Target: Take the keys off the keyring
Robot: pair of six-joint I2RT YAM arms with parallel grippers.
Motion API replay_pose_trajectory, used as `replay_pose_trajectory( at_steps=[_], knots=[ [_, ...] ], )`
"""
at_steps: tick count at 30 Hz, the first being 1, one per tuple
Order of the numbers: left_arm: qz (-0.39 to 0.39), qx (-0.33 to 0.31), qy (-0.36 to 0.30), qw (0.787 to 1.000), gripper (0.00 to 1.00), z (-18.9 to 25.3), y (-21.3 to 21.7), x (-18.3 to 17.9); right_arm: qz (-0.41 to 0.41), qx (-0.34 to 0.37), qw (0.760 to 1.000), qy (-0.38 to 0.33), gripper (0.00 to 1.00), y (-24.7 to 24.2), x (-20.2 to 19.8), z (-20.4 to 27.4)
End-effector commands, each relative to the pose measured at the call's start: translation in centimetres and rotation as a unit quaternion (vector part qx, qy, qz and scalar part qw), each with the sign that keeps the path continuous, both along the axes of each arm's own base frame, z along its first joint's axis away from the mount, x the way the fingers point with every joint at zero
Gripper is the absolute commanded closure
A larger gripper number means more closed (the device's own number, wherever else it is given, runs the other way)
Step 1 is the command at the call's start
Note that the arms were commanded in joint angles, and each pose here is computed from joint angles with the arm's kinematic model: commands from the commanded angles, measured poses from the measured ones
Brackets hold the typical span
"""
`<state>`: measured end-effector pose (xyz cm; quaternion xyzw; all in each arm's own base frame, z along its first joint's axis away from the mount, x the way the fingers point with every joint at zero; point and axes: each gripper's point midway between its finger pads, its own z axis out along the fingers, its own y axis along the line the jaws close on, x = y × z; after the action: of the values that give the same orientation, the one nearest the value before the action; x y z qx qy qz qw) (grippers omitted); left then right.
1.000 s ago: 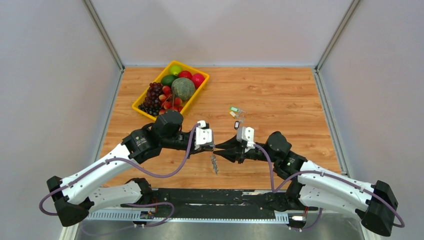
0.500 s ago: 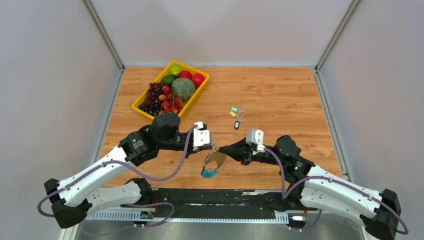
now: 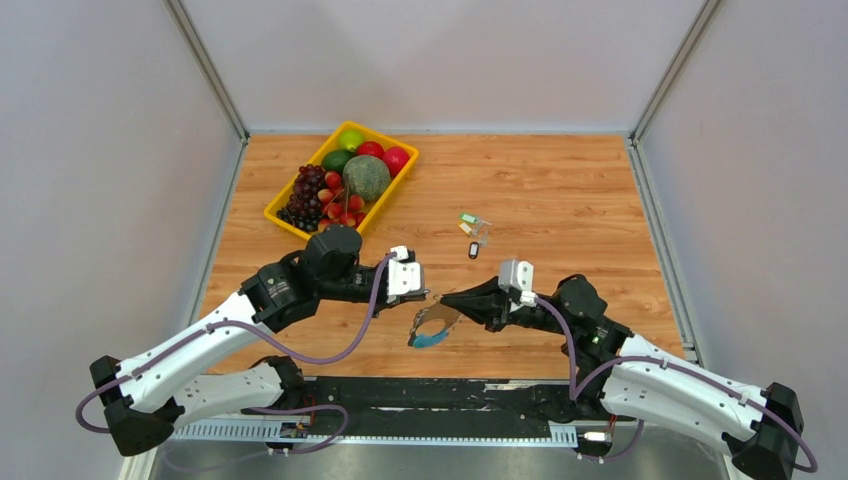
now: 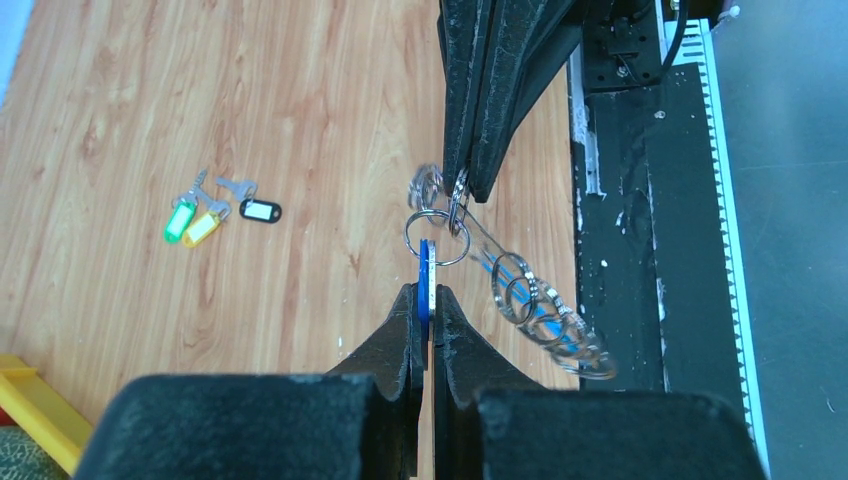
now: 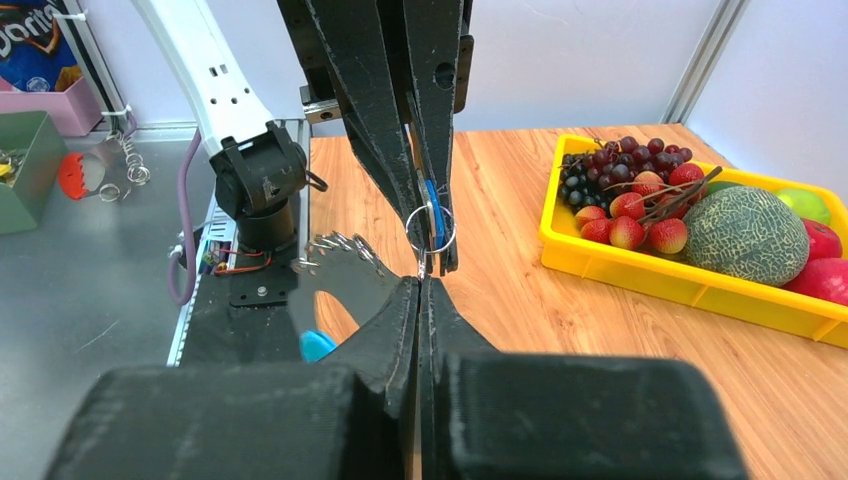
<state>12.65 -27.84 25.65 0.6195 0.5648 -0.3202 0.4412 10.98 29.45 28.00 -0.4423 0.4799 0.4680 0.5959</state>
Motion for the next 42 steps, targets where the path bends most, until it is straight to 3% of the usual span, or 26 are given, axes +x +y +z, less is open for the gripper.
replay_pose_trajectory(
  at_steps=[1, 21, 42],
  knots=[
    [-0.015, -0.023, -0.024, 0.999, 1.0, 1.2, -0.5, 0.1, -0.009, 0.044, 0.999, -0.003, 1.0, -0.3, 0.0, 2.2],
    [-0.035, -0.014, -0.011, 0.999, 1.0, 0.1, -0.8, -0.5, -0.036, 0.138, 0.989, 0.026, 1.0, -1.3, 0.7, 5.0],
    [-0.013, -0.023, -0.034, 0.999, 1.0, 1.3, -0.3, 0.2, -0.126, 0.095, 0.974, 0.165, 1.0, -1.4, 4.0, 1.7]
  ],
)
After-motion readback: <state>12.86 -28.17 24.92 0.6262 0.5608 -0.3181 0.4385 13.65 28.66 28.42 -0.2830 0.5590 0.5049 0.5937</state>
